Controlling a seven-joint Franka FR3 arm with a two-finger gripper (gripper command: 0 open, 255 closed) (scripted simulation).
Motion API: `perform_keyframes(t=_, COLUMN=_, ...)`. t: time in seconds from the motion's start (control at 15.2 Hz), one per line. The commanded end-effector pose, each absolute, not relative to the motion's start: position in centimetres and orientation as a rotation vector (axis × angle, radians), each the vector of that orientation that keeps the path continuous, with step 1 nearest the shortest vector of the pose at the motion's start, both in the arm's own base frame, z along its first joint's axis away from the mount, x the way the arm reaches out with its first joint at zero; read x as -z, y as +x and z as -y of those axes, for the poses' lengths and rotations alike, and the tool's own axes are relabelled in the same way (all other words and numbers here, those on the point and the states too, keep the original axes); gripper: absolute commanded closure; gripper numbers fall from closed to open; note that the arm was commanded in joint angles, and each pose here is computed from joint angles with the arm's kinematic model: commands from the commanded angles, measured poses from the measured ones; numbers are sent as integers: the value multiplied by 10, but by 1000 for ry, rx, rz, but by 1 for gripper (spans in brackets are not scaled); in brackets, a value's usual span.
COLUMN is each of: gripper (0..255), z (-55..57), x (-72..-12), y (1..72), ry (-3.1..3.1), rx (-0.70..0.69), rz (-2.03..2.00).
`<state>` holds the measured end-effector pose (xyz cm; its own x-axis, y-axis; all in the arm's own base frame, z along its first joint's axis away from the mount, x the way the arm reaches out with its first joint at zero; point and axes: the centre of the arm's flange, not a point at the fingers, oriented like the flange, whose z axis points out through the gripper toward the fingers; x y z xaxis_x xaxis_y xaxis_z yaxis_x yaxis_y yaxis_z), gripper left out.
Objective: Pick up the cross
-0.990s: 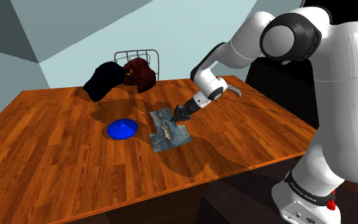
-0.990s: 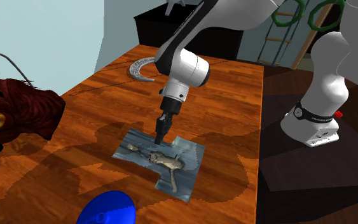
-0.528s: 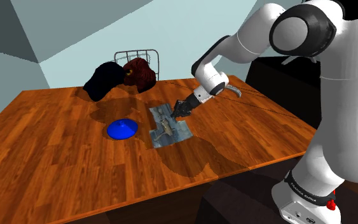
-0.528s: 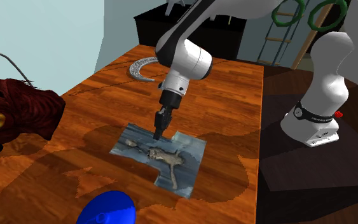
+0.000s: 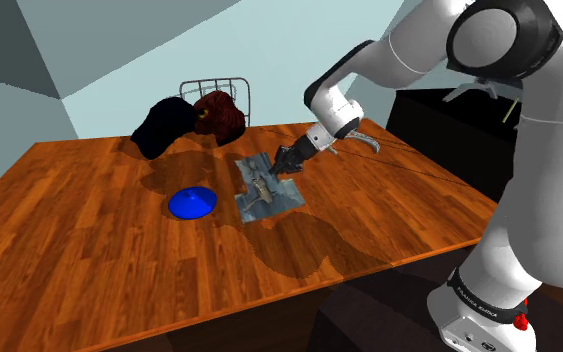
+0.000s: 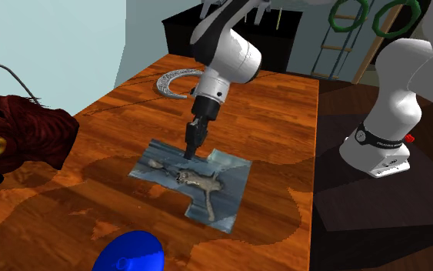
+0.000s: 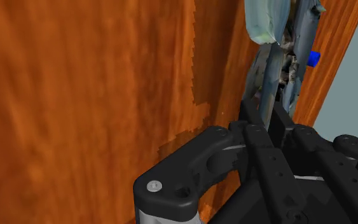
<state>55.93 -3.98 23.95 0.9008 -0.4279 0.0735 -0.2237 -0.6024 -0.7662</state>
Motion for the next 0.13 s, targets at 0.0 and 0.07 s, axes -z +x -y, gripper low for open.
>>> perform_keyframes(t=0.0, gripper=255, z=39, x=-245, y=559, ry=-2235, rx=317, rz=-464)
perform_keyframes(t=0.07, gripper=255, z=39, x=-245, y=559, ry=-2235, rx=317, rz=-464)
